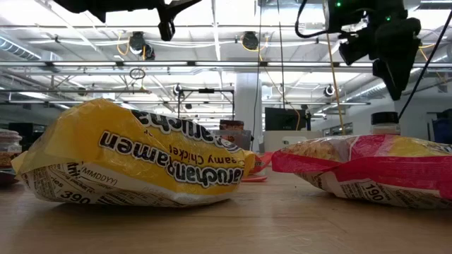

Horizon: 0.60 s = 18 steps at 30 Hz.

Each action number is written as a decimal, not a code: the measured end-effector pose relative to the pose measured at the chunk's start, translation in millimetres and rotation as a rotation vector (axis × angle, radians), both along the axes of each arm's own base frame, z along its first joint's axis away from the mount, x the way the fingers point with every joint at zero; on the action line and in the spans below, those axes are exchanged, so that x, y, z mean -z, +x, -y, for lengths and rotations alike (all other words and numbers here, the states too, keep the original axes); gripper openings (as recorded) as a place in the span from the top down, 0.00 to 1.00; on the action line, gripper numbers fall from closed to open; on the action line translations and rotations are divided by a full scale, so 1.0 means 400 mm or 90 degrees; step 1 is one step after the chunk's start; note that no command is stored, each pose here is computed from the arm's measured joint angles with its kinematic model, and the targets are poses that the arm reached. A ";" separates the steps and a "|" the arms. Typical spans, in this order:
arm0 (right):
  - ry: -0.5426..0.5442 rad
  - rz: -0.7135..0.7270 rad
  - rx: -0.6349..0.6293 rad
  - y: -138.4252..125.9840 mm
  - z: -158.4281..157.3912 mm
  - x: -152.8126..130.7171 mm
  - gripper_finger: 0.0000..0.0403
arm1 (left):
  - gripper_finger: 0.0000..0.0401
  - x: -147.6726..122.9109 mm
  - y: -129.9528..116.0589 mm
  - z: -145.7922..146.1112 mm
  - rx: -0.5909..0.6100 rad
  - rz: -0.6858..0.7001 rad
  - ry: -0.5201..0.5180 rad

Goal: Pick & Place Food Item
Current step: Put the violet seasoning bottle into the right black bin

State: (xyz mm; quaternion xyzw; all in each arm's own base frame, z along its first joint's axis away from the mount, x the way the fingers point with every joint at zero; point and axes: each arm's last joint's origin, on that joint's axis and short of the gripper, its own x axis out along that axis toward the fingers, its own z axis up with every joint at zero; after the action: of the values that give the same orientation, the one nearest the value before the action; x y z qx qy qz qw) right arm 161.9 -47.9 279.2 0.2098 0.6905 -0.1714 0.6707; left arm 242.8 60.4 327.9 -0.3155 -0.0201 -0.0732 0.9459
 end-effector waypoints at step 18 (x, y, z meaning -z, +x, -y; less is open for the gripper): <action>-0.129 0.006 -0.016 0.012 0.020 0.006 0.07 | 0.54 0.001 0.000 -0.001 0.001 -0.003 -0.002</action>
State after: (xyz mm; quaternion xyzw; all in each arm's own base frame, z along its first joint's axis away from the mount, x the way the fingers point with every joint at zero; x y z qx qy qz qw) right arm 166.6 -56.1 276.8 0.1330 0.6690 -0.2305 0.6940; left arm 242.8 60.8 327.4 -0.3172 -0.0174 -0.0729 0.9454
